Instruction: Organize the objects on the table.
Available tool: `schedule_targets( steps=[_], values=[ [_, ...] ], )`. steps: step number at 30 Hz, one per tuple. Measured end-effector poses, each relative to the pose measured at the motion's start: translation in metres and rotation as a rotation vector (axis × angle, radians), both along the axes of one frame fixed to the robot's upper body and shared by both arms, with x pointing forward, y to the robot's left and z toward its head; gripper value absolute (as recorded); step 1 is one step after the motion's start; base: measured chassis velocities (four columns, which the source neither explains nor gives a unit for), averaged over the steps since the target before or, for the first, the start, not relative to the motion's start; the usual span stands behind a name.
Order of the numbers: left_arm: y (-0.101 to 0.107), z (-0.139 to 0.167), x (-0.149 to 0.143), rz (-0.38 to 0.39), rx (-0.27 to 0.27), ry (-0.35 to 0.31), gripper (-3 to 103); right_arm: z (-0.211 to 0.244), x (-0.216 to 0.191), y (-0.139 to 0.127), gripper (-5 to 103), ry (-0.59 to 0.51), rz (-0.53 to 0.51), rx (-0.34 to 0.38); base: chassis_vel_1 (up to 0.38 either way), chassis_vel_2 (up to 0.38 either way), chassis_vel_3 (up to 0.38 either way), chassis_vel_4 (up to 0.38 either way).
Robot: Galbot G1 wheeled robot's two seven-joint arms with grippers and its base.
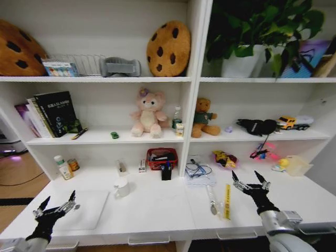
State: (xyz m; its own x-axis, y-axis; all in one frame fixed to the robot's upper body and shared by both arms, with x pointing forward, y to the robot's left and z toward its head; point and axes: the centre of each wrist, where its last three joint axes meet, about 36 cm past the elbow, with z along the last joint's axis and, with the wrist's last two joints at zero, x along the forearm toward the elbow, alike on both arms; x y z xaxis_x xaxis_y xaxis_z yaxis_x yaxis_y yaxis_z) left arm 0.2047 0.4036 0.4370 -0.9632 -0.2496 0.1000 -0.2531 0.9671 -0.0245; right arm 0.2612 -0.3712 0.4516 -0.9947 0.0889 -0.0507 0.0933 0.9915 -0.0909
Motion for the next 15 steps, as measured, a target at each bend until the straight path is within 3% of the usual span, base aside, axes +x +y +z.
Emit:
schedule_targets(
  steps=[15],
  values=[
    [0.0000, 0.0000, 0.0000, -0.001, 0.000, 0.000, 100, 0.0000, 0.0001, 0.0000, 100, 0.000, 0.000, 0.000, 0.278, 0.265, -0.279, -0.268]
  ],
)
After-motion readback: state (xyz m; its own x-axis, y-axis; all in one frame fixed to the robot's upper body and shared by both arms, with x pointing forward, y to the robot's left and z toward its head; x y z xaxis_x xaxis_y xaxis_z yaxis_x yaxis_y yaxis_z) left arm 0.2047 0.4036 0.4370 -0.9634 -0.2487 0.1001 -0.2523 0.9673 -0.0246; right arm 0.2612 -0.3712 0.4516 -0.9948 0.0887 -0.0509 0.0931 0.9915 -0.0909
